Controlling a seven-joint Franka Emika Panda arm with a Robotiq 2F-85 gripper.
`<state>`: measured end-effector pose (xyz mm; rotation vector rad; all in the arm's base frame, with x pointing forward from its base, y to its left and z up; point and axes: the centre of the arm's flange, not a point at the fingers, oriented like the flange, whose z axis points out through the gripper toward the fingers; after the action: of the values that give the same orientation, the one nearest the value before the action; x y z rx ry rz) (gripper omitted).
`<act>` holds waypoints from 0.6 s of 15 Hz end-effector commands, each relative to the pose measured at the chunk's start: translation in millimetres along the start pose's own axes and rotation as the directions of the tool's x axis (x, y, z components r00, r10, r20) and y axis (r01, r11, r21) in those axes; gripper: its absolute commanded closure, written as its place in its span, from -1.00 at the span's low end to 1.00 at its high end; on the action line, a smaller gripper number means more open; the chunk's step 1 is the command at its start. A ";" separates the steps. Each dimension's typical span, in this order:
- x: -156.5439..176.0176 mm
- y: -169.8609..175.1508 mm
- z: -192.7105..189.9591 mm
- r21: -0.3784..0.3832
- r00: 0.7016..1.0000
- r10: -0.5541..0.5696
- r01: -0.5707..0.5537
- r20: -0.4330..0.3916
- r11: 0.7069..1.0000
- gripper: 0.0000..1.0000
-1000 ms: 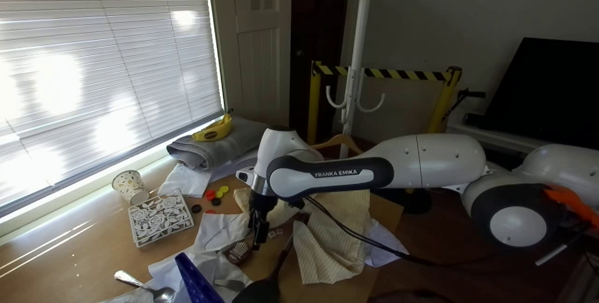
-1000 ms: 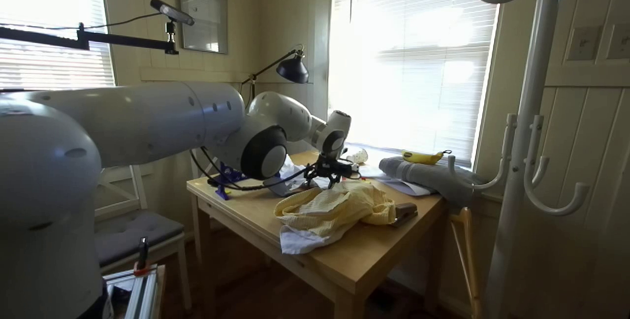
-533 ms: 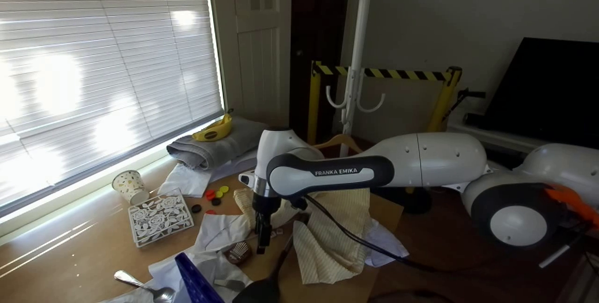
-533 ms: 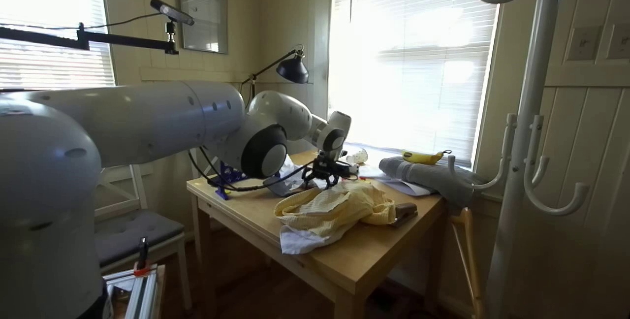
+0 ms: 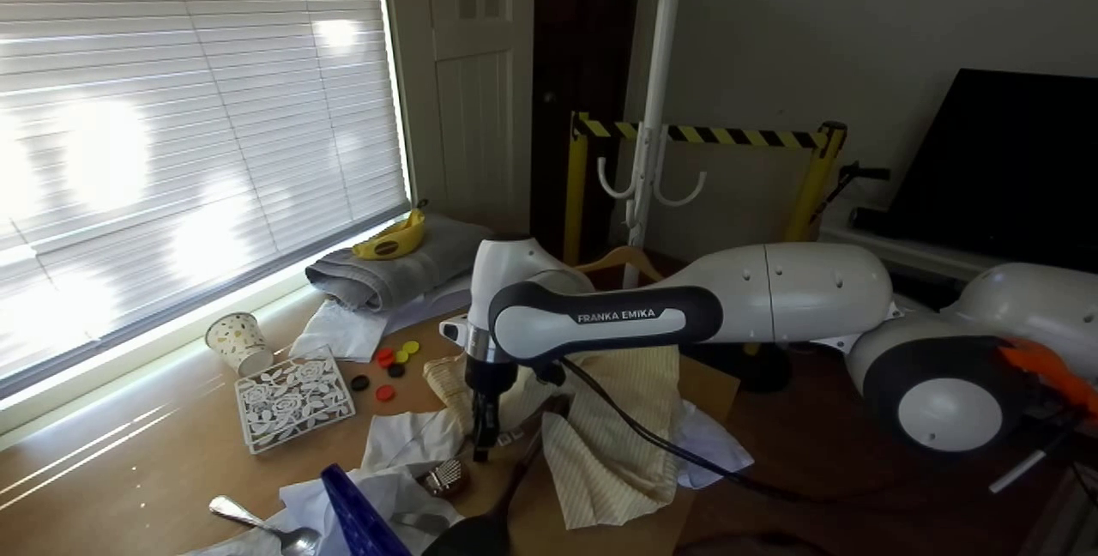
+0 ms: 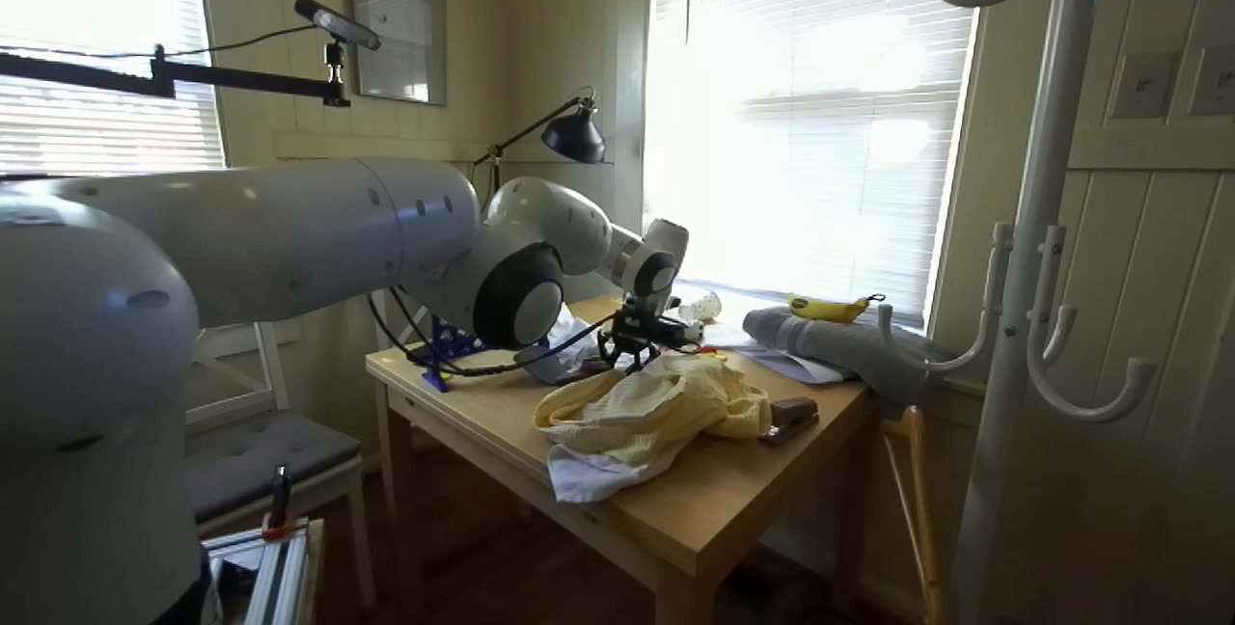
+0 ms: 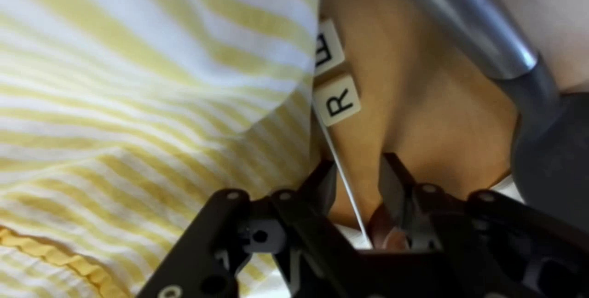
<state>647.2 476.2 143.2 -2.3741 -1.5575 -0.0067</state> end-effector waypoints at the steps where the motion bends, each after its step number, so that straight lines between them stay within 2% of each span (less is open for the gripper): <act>1: 37.2 19.0 6.5 -0.007 1.000 -0.005 0.005 0.021 1.000 0.95; 3: 35.1 12.4 1.5 -0.021 1.000 -0.022 0.023 0.014 1.000 1.00; 6: 32.8 -4.7 -7.2 -0.041 0.998 -0.065 0.066 0.011 0.997 0.97; 9: 29.6 -29.5 -31.8 -0.080 0.991 -0.133 0.130 -0.028 0.988 0.96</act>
<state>639.7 493.4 158.1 -2.3396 -1.6440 -0.0506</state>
